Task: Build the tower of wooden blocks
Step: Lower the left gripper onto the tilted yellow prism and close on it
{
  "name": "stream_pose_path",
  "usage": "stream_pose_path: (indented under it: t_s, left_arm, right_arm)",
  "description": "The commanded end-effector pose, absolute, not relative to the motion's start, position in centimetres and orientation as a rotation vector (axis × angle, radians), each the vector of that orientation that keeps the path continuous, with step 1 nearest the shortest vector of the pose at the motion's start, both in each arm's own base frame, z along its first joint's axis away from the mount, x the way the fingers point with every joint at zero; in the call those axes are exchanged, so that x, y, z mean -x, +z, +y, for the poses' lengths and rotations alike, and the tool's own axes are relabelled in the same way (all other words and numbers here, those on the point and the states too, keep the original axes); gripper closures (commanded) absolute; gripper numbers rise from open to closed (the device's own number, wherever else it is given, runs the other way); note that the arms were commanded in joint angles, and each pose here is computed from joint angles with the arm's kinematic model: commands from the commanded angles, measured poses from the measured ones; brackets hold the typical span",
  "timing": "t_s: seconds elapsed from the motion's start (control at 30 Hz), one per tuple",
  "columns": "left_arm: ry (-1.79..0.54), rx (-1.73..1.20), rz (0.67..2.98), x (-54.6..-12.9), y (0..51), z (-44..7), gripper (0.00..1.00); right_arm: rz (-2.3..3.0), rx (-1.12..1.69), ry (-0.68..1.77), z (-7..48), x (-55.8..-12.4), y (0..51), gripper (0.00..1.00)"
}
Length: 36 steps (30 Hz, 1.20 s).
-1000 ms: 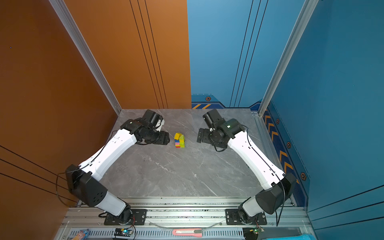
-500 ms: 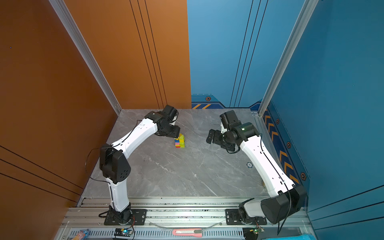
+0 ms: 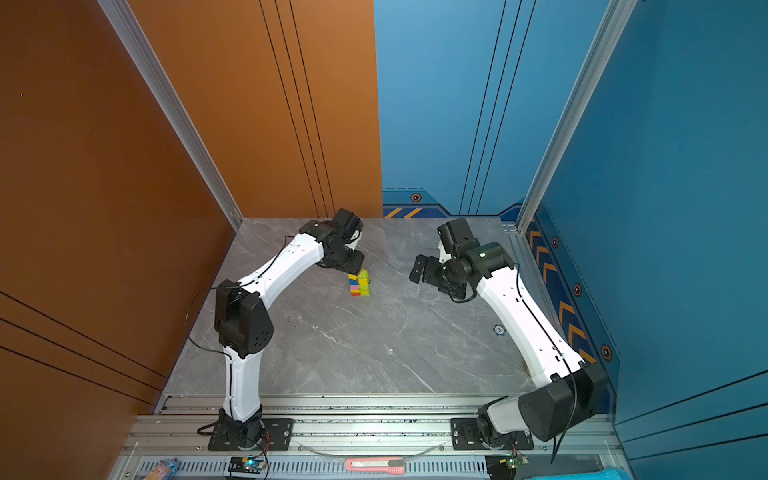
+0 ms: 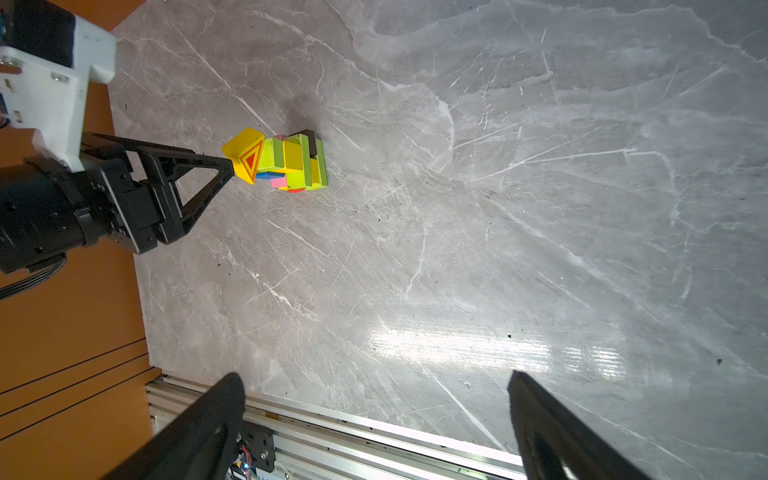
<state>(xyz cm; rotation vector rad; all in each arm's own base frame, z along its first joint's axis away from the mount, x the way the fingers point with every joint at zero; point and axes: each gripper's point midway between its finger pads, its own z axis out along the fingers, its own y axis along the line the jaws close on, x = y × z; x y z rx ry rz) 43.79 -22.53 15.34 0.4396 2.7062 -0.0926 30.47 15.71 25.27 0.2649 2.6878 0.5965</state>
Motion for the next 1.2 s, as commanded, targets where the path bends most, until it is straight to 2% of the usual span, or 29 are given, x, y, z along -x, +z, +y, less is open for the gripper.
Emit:
stream_pose_path:
  t_s: [0.0, 0.63, 0.83, 1.17]
  left_arm:
    - [-0.088, -0.464, 2.714, -44.1, 15.3, -22.4, 0.38]
    - [-0.095, -0.487, 2.745, -44.3, 13.4, -23.1, 0.41]
    - [-0.098, -0.490, 2.747, -44.5, 13.2, -23.3, 0.47]
    - [-0.111, -0.492, 2.751, -44.7, 12.9, -23.7, 0.47]
  right_arm:
    - [2.642, -0.287, 0.592, 15.4, -31.2, 26.3, 0.00]
    - [2.659, -0.319, 0.546, 14.0, -29.7, 25.7, 0.00]
    - [2.659, -0.323, 0.532, 13.4, -29.4, 25.8, 0.00]
    - [2.654, -0.346, 0.506, 12.0, -29.2, 26.2, 0.00]
